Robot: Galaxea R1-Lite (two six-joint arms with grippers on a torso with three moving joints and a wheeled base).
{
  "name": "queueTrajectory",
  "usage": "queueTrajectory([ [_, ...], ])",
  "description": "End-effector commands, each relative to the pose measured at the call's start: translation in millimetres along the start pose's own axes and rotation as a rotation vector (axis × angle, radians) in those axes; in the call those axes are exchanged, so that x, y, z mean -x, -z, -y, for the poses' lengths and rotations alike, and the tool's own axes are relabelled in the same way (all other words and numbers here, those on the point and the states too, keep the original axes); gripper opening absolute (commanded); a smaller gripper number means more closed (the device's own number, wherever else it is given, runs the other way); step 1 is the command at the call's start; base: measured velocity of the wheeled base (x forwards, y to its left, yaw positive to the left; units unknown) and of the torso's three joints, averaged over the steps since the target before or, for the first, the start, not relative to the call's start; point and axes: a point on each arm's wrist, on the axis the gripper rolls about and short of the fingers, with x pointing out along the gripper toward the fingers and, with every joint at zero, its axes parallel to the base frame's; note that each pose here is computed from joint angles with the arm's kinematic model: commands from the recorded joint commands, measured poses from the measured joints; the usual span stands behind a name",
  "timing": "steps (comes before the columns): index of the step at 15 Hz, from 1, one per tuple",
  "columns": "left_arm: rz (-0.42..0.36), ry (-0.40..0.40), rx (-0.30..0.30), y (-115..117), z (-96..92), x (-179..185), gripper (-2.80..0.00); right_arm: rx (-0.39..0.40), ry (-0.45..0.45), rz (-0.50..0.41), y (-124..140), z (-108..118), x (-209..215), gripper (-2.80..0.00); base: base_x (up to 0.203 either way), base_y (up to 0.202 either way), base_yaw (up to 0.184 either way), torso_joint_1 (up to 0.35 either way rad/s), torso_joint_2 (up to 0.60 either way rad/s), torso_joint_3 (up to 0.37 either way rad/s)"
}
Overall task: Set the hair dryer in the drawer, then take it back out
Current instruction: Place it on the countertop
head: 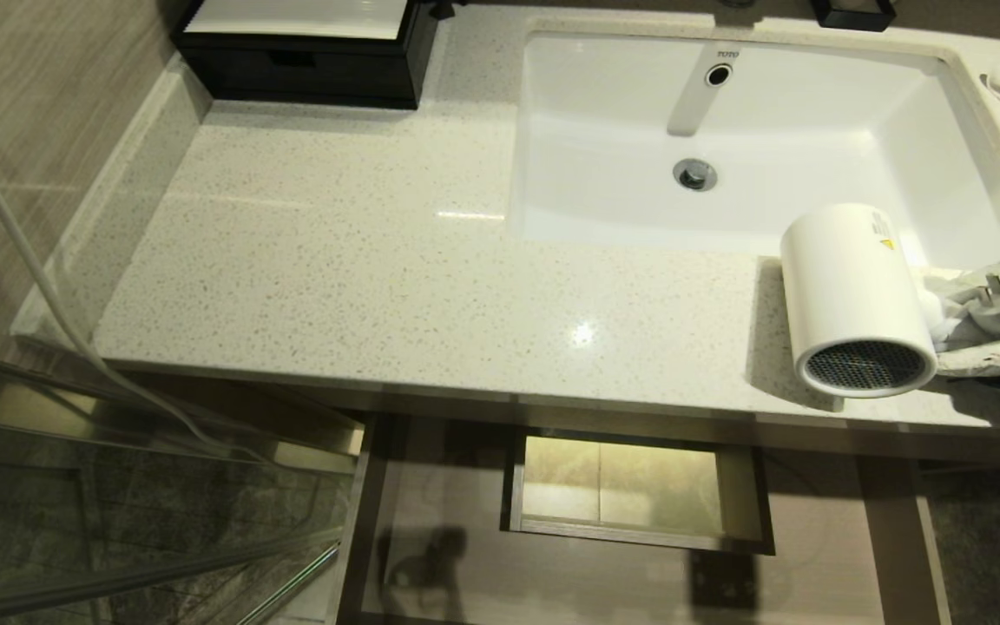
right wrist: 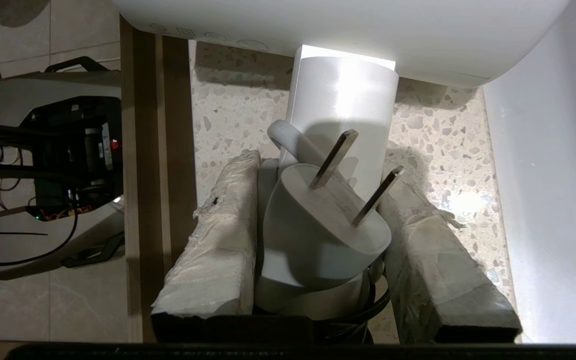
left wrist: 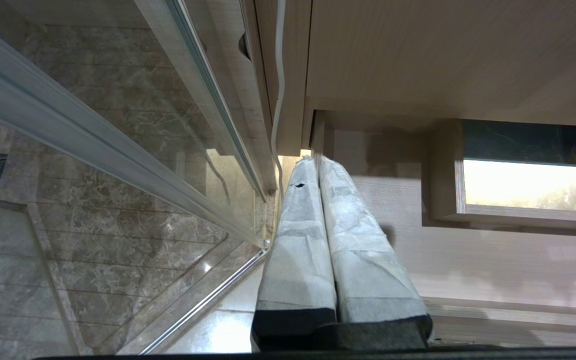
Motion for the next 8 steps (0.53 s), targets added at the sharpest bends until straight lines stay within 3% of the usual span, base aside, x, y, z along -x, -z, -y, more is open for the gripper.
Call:
queueTrajectory([
  [1, -0.002, 0.0, 0.0, 1, 0.0, 0, -2.8, 0.018, 0.009, 0.004, 1, 1, -1, -2.8, 0.0, 0.0, 0.0, 0.0, 0.0, 0.0],
  [8, 0.0, -0.001, 0.0, 0, 0.0, 0, -2.8, 0.01, 0.009, 0.004, -7, -14, 5, -2.8, 0.0, 0.0, 0.0, 0.0, 0.0, 0.0],
])
